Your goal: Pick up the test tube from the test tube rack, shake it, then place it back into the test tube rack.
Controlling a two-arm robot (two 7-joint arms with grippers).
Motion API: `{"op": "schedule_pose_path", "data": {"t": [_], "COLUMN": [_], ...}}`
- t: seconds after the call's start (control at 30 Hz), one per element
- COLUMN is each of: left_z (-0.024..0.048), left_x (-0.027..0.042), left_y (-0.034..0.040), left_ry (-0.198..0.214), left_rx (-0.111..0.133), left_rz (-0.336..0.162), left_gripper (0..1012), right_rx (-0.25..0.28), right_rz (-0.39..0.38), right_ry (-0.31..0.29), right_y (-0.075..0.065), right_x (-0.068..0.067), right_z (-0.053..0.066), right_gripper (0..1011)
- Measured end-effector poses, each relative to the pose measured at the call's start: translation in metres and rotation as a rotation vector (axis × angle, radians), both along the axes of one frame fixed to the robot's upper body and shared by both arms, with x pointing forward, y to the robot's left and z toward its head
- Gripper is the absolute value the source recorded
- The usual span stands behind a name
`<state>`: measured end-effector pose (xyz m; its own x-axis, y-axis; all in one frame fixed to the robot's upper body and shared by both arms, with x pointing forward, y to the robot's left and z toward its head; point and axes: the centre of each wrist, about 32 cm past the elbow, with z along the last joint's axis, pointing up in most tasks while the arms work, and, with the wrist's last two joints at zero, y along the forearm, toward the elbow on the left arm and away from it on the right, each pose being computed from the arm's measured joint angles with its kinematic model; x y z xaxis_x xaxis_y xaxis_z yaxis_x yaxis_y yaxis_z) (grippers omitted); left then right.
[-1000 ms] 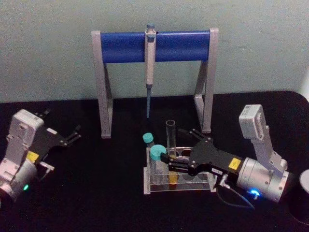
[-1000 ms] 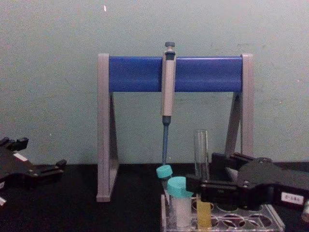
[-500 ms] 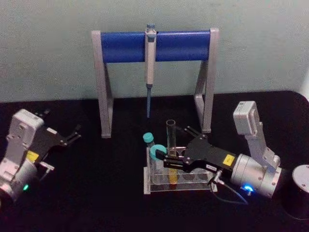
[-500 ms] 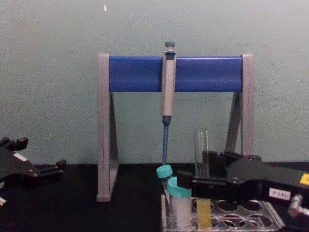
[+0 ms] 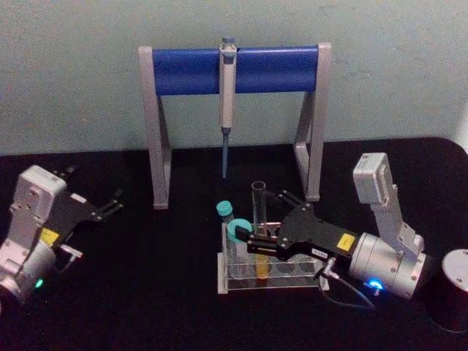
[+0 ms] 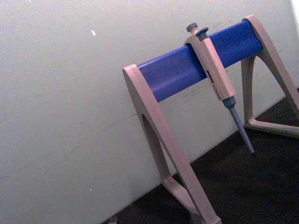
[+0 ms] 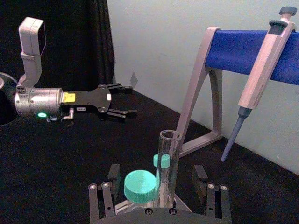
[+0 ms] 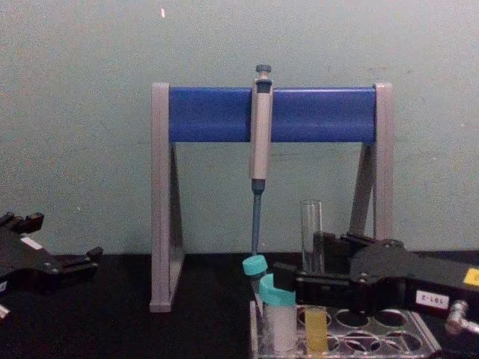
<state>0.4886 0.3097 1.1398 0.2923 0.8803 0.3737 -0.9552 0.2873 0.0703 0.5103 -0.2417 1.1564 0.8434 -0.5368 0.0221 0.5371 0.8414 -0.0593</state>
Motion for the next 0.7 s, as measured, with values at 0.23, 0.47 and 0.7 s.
{"op": "schedule_pose_path", "data": {"t": [0.23, 0.47, 0.7], "left_z": [0.0, 0.0, 0.0], "left_x": [0.0, 0.0, 0.0], "left_y": [0.0, 0.0, 0.0], "left_ry": [0.0, 0.0, 0.0], "left_rx": [0.0, 0.0, 0.0], "left_rz": [0.0, 0.0, 0.0], "left_gripper": [1001, 1001, 1001], "right_rx": [0.0, 0.0, -0.001], "right_rz": [-0.001, -0.001, -0.002], "right_ry": [0.0, 0.001, 0.001], "right_y": [-0.0002, -0.0005, -0.0006], "right_x": [-0.0001, -0.0003, -0.0003], "right_z": [0.0001, 0.0002, 0.0003], "right_gripper": [1000, 903, 744]}}
